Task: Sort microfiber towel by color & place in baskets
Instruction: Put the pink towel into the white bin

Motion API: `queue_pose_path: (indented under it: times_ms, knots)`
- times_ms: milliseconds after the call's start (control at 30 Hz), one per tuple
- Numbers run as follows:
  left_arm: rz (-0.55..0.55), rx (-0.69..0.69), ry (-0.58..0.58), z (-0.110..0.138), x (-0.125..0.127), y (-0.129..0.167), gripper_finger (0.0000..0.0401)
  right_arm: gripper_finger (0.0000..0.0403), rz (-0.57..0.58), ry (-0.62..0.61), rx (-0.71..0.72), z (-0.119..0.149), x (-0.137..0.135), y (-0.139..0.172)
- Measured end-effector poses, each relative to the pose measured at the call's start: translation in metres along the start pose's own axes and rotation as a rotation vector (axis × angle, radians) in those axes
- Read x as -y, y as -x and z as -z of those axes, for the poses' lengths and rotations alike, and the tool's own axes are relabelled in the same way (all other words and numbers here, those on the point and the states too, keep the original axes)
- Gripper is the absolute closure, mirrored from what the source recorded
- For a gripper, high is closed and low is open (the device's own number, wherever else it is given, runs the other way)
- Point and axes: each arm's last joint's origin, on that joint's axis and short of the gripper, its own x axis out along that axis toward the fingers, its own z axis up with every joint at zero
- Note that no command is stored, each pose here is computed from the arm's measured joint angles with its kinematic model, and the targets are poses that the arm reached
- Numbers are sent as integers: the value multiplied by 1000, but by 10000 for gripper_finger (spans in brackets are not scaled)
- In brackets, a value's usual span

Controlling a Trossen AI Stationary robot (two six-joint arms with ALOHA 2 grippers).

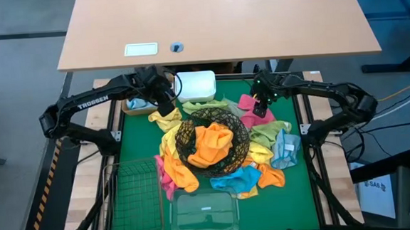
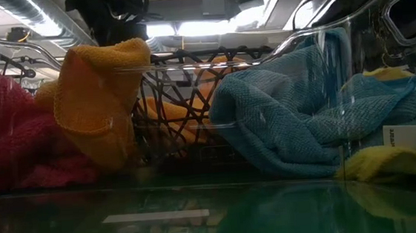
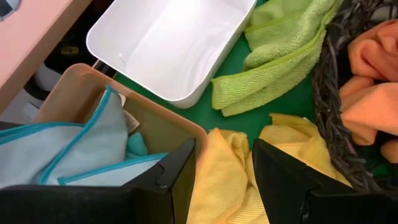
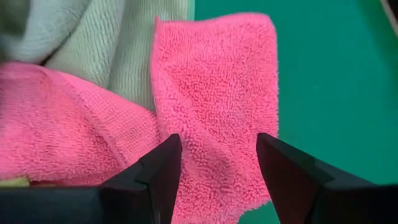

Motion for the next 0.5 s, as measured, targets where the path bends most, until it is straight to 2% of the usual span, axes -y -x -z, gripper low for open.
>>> queue_pose_path:
  times_ms: [367, 500]
  knots:
    - [4, 0, -6, 0, 2, 0, 251, 197, -13, 15, -55, 1, 1, -14]
    - [4, 1, -6, 0, 2, 0, 251, 220, -17, 14, -70, 1, 1, -17]
